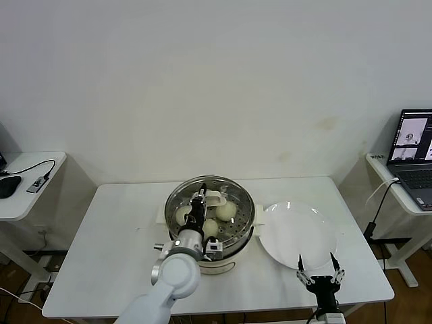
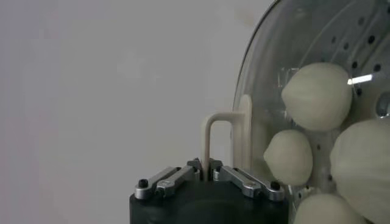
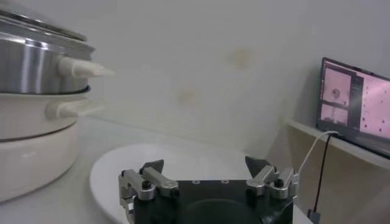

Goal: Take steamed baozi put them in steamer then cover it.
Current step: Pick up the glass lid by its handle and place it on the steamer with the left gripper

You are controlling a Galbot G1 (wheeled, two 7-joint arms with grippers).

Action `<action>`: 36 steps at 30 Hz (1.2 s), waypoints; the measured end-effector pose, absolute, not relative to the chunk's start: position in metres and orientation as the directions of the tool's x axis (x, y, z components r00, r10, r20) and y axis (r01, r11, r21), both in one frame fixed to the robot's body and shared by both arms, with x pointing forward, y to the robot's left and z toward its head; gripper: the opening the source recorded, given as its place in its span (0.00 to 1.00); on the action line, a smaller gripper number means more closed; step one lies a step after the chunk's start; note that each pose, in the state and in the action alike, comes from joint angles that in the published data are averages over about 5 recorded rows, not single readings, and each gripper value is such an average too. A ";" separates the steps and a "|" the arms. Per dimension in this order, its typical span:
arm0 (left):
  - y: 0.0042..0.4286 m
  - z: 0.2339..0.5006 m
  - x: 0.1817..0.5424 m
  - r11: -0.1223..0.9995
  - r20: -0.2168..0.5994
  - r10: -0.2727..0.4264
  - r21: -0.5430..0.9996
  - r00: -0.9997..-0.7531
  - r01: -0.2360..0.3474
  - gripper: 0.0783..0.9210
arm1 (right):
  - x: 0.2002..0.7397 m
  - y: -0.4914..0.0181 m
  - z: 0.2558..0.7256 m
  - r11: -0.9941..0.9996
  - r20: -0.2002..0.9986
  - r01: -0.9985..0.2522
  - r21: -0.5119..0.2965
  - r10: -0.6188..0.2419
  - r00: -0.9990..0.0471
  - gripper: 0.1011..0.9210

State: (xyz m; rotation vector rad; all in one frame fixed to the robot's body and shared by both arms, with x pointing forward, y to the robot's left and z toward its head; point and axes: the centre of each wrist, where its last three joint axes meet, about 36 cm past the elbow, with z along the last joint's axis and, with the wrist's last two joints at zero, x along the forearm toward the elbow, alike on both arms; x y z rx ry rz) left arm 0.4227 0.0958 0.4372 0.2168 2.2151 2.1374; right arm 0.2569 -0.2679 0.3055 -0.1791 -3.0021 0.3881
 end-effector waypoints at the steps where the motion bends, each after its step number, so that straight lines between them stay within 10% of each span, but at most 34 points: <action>1: 0.095 0.437 0.423 0.030 0.058 0.140 0.998 -0.989 0.062 0.08 | 0.257 -0.268 0.305 0.960 0.093 0.102 -0.259 0.130 -0.987 0.88; 29: 0.086 0.430 0.420 0.034 0.066 0.149 0.997 -0.987 0.072 0.08 | 0.257 -0.264 0.302 0.962 0.100 0.091 -0.256 0.120 -0.988 0.88; 36: 0.088 0.431 0.415 0.037 0.058 0.154 0.997 -0.986 0.065 0.28 | 0.257 -0.263 0.302 0.962 0.100 0.089 -0.257 0.118 -0.988 0.88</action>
